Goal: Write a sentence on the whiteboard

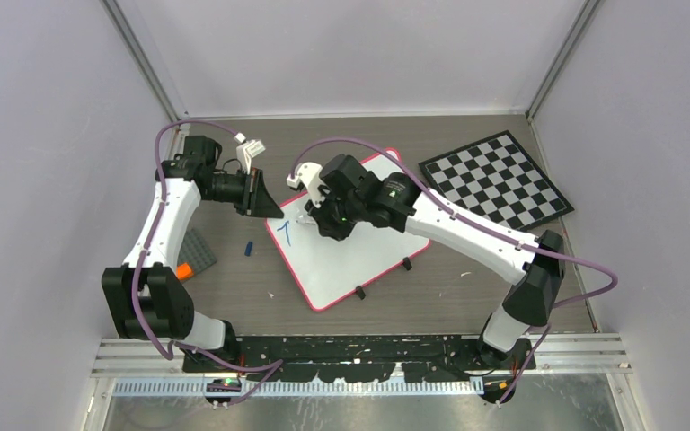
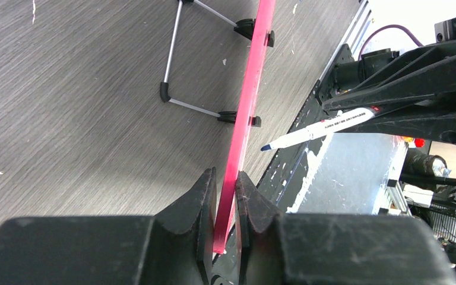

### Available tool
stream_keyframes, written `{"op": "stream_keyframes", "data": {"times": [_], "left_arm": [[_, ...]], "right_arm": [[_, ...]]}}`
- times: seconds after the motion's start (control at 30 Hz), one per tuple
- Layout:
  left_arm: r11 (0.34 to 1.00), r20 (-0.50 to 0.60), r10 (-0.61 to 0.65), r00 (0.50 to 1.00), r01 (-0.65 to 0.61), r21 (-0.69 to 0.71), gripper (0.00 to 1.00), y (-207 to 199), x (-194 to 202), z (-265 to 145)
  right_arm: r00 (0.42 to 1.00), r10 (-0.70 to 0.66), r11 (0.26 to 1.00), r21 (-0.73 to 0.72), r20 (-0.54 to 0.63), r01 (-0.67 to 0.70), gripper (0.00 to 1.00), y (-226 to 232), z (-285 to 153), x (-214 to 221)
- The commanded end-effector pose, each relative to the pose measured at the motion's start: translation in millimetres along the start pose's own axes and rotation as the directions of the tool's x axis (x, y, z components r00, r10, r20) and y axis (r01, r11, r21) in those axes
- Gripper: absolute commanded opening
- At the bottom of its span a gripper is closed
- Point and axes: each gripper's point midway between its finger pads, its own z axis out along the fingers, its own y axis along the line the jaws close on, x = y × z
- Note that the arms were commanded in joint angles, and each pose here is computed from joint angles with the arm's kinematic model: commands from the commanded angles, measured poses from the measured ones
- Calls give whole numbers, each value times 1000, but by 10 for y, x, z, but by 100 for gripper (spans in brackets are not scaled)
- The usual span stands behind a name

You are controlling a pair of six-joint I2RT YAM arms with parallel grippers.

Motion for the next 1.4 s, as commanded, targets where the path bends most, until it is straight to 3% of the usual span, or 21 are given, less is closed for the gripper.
{"op": "stream_keyframes", "data": {"times": [0.0,1.37], "left_arm": [[1000,8,12,1000,-11,-20,0,-20,-71,-46],[1000,-1,15,1000,-15,-24,0,-2,-41,-40]], "right_arm": [[998,-5,1000,8,67,4,0,18,-137,-205],[998,-24,1000,-6,-51,24,0,49,180,51]]}}
